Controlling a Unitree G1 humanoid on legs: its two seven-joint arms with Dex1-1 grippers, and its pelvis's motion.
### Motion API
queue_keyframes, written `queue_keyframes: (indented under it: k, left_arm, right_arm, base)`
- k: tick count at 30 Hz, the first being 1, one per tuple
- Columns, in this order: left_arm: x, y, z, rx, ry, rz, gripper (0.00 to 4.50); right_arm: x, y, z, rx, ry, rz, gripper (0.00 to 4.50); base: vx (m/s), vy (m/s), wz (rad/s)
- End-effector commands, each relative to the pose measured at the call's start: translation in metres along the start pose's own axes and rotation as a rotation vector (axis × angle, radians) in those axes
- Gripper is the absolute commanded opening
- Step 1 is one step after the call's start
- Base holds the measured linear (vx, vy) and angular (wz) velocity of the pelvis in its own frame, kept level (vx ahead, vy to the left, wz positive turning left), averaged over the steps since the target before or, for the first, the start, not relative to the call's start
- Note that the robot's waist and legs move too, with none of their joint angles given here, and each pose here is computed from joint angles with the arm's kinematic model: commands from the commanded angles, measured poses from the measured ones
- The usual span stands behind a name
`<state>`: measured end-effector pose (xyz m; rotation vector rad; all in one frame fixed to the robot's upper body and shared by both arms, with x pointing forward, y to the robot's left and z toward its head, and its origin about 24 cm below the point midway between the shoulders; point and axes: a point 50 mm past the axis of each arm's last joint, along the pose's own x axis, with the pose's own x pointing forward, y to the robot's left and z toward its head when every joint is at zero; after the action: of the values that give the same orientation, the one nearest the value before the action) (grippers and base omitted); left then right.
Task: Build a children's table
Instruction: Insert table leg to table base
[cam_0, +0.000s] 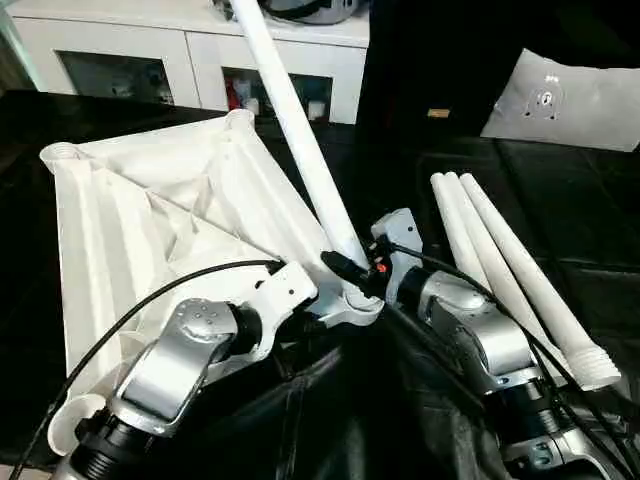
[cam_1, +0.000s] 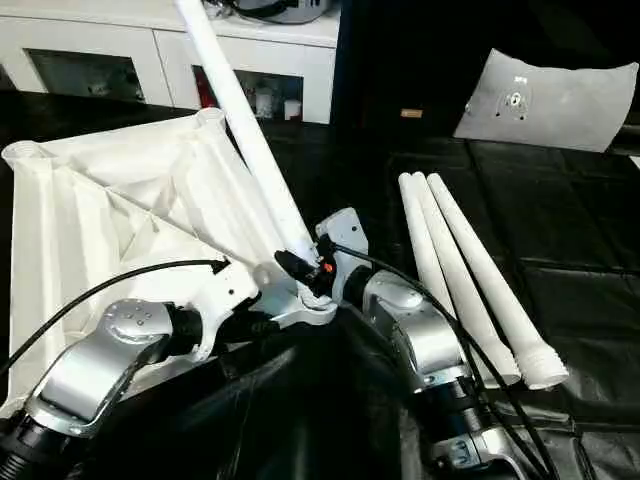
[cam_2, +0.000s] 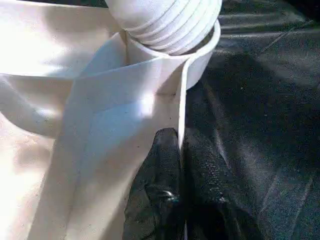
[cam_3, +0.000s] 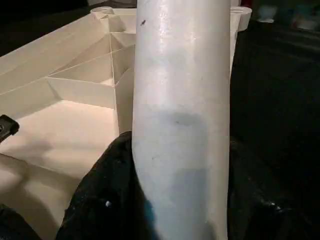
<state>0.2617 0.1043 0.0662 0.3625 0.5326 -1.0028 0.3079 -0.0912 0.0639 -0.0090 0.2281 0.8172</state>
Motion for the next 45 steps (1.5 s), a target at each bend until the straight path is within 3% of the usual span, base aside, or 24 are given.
queue_keyframes:
  k: [1, 3, 4, 5, 6, 9, 10, 13, 16, 24, 26, 29, 35, 38, 45]
  left_arm:
    - [-0.006, 0.009, 0.011, 0.076, -0.023, 0.066, 0.00]
    - [-0.008, 0.009, 0.009, 0.089, -0.021, 0.058, 0.00]
    - [-0.011, 0.010, 0.007, 0.112, -0.016, 0.051, 0.00]
    - [-0.011, 0.010, 0.006, 0.121, -0.013, 0.050, 0.00]
    - [-0.015, 0.011, 0.001, 0.147, -0.010, 0.022, 0.00]
    - [-0.017, 0.012, 0.002, 0.180, -0.041, -0.003, 0.00]
    - [-0.019, 0.011, 0.002, 0.195, -0.056, -0.032, 0.00]
    - [-0.022, 0.009, 0.000, 0.178, -0.075, -0.085, 0.00]
    - [-0.025, 0.008, 0.002, 0.141, -0.112, -0.120, 0.55]
    - [-0.040, 0.018, 0.025, 0.070, -0.322, -0.139, 1.10]
    - [-0.047, 0.032, 0.040, 0.024, -0.405, -0.068, 1.30]
    - [-0.051, 0.055, 0.056, -0.035, -0.445, 0.080, 1.41]
    - [-0.049, 0.081, 0.085, -0.171, -0.516, 0.262, 1.47]
    - [-0.039, 0.075, 0.105, -0.155, -0.520, 0.225, 1.47]
    - [-0.026, 0.054, 0.127, -0.095, -0.545, 0.092, 1.47]
  right_arm:
    - [-0.012, 0.002, -0.060, 0.111, 0.209, -0.050, 1.90]
    - [-0.012, 0.001, -0.055, 0.115, 0.162, -0.063, 1.90]
    - [-0.014, -0.002, -0.047, 0.134, 0.074, -0.084, 1.90]
    - [-0.014, -0.003, -0.044, 0.144, 0.044, -0.091, 1.90]
    - [-0.019, -0.005, -0.029, 0.187, -0.096, -0.089, 1.90]
    - [-0.024, -0.007, -0.017, 0.245, -0.207, -0.077, 1.90]
    - [-0.029, -0.008, -0.008, 0.291, -0.285, -0.047, 1.90]
    - [-0.036, -0.009, -0.003, 0.311, -0.338, -0.010, 1.90]
    - [-0.039, -0.008, 0.000, 0.298, -0.357, 0.016, 1.90]
    - [-0.043, -0.006, 0.014, 0.252, -0.388, 0.053, 1.90]
    - [-0.042, -0.005, 0.019, 0.225, -0.393, 0.057, 1.90]
    - [-0.041, -0.003, 0.024, 0.192, -0.392, 0.061, 1.90]
    - [-0.037, 0.004, 0.027, 0.130, -0.356, 0.095, 1.90]
    - [-0.035, 0.008, 0.023, 0.106, -0.324, 0.106, 1.90]
    - [-0.032, 0.011, 0.018, 0.082, -0.288, 0.109, 1.90]
  base:
    - [0.000, 0.000, 0.00]
    - [0.000, 0.000, 0.00]
    - [0.000, 0.000, 0.00]
    - [0.000, 0.000, 0.00]
    - [0.000, 0.000, 0.00]
    - [0.000, 0.000, 0.00]
    - [0.000, 0.000, 0.00]
    - [0.000, 0.000, 0.00]
    - [0.000, 0.000, 0.00]
    - [0.000, 0.000, 0.00]
    - [0.000, 0.000, 0.00]
    - [0.000, 0.000, 0.00]
    - [0.000, 0.000, 0.00]
    - [0.000, 0.000, 0.00]
    - [0.000, 0.000, 0.00]
